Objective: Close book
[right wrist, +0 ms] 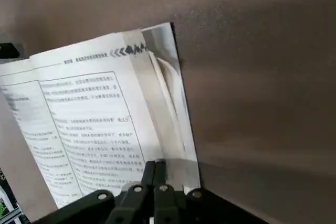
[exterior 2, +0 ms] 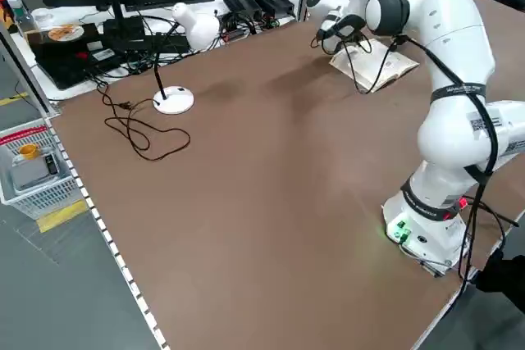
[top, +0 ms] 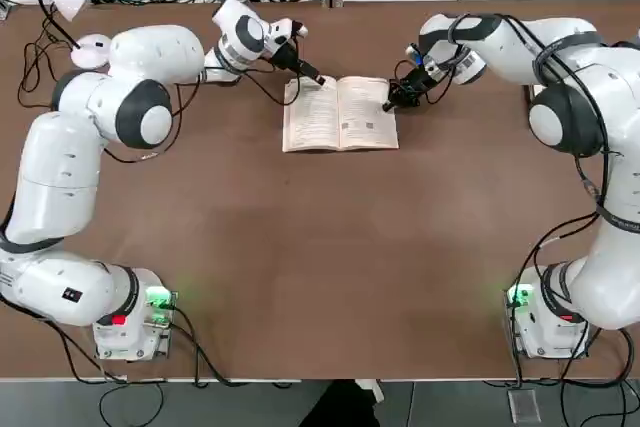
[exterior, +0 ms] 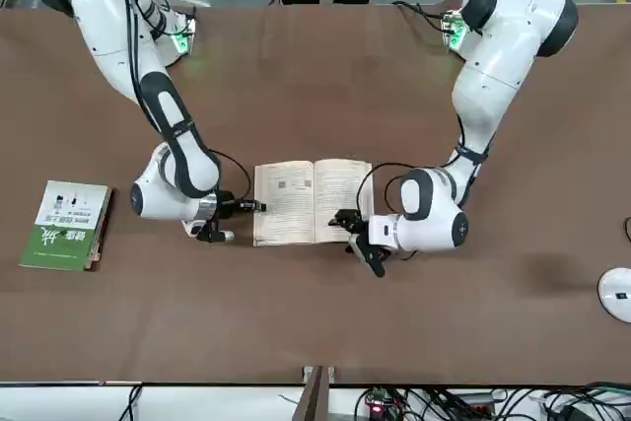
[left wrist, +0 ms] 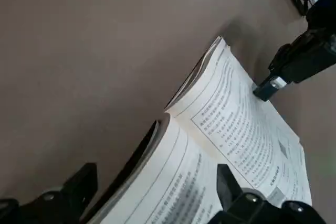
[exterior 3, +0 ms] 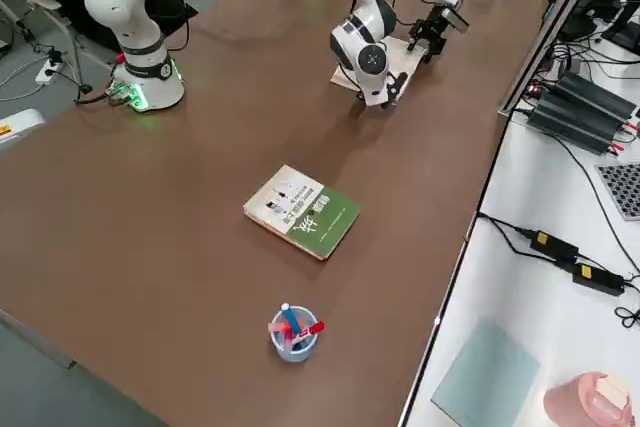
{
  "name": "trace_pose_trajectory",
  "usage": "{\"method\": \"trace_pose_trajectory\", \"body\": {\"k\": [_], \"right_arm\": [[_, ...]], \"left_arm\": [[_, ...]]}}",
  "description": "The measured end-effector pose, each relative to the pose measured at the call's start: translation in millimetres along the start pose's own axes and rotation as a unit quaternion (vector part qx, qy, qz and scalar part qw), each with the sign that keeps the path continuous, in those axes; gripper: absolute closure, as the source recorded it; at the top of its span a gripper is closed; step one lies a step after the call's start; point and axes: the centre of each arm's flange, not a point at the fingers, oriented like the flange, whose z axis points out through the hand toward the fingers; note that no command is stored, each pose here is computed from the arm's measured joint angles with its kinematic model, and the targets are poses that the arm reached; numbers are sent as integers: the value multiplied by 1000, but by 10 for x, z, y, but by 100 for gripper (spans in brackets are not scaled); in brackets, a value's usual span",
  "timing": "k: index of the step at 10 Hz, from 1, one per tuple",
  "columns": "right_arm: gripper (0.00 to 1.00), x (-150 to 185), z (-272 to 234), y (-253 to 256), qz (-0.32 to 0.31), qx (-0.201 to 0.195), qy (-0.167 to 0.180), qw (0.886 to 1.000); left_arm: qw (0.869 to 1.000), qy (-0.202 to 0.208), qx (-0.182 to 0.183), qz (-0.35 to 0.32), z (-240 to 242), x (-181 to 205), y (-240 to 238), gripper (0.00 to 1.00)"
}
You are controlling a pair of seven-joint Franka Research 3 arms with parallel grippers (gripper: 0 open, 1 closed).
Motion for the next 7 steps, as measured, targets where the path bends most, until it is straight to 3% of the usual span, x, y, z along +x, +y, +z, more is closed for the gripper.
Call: {"method": "trace_pose_trajectory", "body": {"k": [7], "right_arm": [[99,0,0,0,0,0,0,1000]], "left_arm": [[1000,8,-18,-19,9,-31,-37,0]]}}
